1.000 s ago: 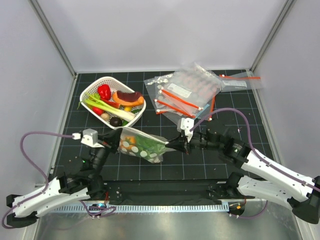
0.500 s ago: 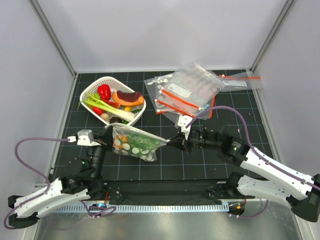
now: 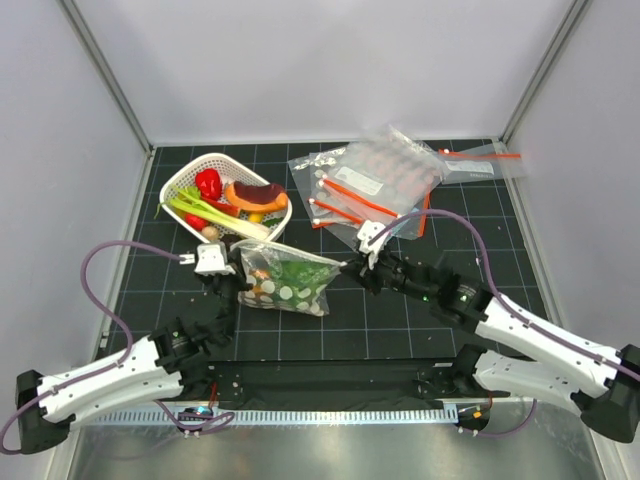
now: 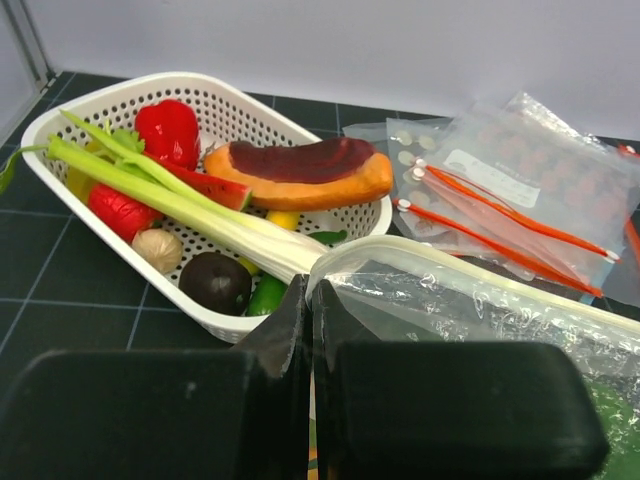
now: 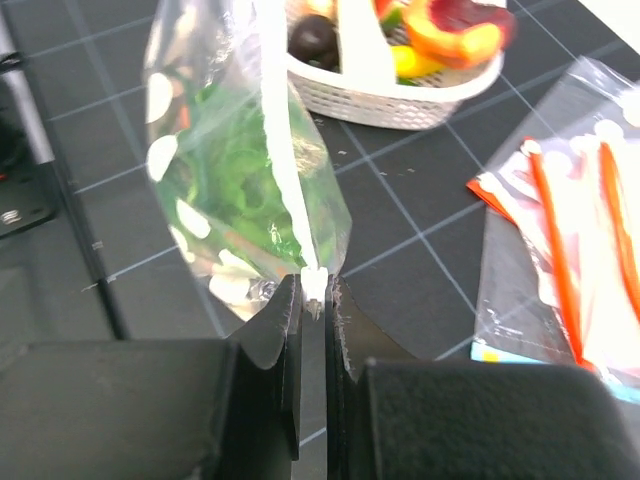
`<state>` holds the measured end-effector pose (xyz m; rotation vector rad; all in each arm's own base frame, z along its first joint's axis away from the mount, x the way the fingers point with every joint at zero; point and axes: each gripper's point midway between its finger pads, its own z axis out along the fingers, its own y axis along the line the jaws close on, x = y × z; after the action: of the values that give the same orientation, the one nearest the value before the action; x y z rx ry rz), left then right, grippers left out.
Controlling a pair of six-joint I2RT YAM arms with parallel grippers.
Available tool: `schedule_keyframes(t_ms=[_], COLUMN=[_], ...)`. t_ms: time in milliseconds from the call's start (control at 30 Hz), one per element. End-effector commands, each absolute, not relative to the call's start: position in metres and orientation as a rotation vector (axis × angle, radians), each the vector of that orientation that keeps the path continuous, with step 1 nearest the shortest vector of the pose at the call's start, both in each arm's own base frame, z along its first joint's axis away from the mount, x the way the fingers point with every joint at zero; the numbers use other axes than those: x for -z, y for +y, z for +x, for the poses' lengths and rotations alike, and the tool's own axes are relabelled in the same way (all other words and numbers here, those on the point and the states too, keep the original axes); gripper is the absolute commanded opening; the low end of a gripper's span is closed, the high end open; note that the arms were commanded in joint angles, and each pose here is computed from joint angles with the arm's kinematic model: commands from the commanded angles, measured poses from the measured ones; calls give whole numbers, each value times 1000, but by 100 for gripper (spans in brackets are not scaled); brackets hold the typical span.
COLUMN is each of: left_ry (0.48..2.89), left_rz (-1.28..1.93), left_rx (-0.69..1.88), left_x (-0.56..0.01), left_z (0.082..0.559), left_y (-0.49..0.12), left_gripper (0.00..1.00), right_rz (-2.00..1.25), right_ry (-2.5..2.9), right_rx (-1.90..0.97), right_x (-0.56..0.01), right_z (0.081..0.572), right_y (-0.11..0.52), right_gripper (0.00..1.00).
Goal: Place the food in the zip-top bag and seal the zipper
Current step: Zip the zipper food storage bag at the center of the board, then place the zipper food storage bag at the center of the board.
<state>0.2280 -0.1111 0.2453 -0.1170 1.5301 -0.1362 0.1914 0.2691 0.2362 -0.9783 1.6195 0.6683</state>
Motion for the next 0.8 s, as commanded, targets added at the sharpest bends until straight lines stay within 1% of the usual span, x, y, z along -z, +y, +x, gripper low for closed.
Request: schedule_keyframes(t_ms=[0,100,133,167,267,333,367,400,433,467,500,533,567,600,667,700,767], left_ry=[1493,1533,1541,1562,1595,1605,1612,1612,1609,1597,1600,1595,1584,1583,1572,1572,1587], left_rz=[-312,-337,-354,-337,-351,-376,-376,-384,-395,-403,-399,-396,-387,-368,-338,-331,-293], left_rx=[262,275,258,276,294,291,286,279,282,286,289,298,307,327,342,351,365], left_x=[-263,-252,-249,-247,-240,-238,-236,-236,-237,-240,-239,-241,-245,-248,-256,-258,-260], left_z=[237,247,252,254,264,269,269,270,269,269,268,268,265,264,259,256,251], left_y=[-111,-113,-108,-112,-113,-111,-111,-109,-109,-106,-107,-107,-106,-108,-107,-106,-107], left_gripper=[1,1,0,0,0,0,1,2,6,22,33,44,53,70,82,90,97], right_rz=[-843,-771,-772,-739,-646,-580,-556,-509,-482,-359,-251,-187,-105,-68,14,44,191], right_ry=[1584,1587,1618,1616,1671,1681,1676,1665,1661,1645,1609,1611,1544,1529,1533,1549,1567], right_rx=[-603,-541,-519,-494,-384,-378,-374,-385,-386,-404,-424,-427,-465,-480,-496,-491,-459], right_x=[-258,-267,-256,-264,-267,-274,-277,-283,-281,-286,-303,-293,-310,-311,-306,-307,-314], right_z=[224,247,255,264,294,305,308,311,311,314,317,316,314,311,306,300,299], right_y=[278,282,287,287,280,279,277,277,275,266,259,250,241,236,223,214,192], right_gripper=[1,1,1,1,1,2,6,14,52,85,85,99,100,100,100,100,100])
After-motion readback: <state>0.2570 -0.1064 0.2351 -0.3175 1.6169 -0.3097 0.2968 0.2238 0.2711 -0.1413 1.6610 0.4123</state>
